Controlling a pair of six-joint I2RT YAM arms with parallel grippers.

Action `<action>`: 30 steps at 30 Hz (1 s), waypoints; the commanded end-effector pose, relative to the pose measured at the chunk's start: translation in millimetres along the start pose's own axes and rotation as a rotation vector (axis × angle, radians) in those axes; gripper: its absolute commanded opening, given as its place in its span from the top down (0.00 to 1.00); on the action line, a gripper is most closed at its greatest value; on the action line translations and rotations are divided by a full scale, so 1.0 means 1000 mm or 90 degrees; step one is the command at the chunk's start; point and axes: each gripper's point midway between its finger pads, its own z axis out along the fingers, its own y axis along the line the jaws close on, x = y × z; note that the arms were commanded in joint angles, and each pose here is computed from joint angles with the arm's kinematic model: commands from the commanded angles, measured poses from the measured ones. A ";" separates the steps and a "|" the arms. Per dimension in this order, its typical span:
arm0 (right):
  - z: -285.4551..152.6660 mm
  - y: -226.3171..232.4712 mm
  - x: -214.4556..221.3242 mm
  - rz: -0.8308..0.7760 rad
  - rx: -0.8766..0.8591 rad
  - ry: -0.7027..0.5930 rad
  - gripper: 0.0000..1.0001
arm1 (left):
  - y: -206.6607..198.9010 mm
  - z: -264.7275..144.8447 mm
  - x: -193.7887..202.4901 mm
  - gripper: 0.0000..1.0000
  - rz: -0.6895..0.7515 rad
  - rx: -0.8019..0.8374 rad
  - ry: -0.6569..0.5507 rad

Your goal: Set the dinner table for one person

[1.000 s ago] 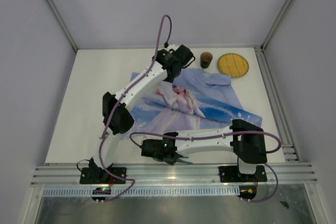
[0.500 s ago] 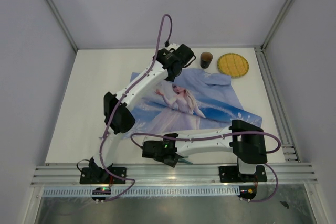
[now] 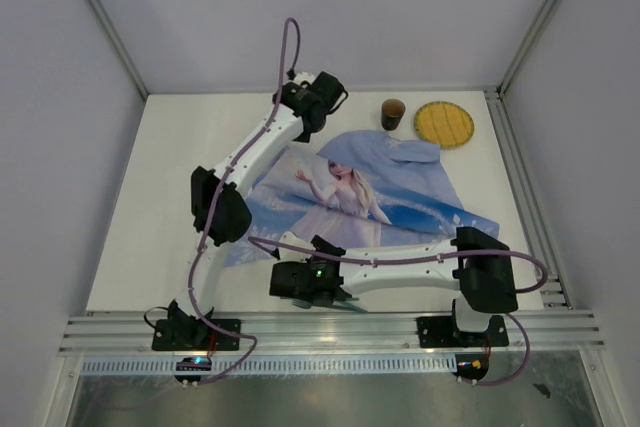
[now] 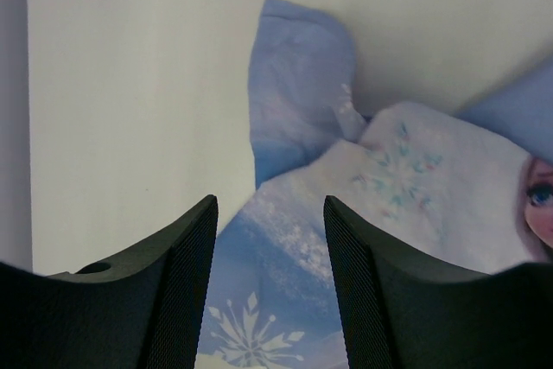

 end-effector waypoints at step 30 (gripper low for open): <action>-0.064 -0.107 -0.024 0.236 0.128 -0.114 0.25 | 0.044 0.182 -0.024 0.40 -0.517 0.228 0.146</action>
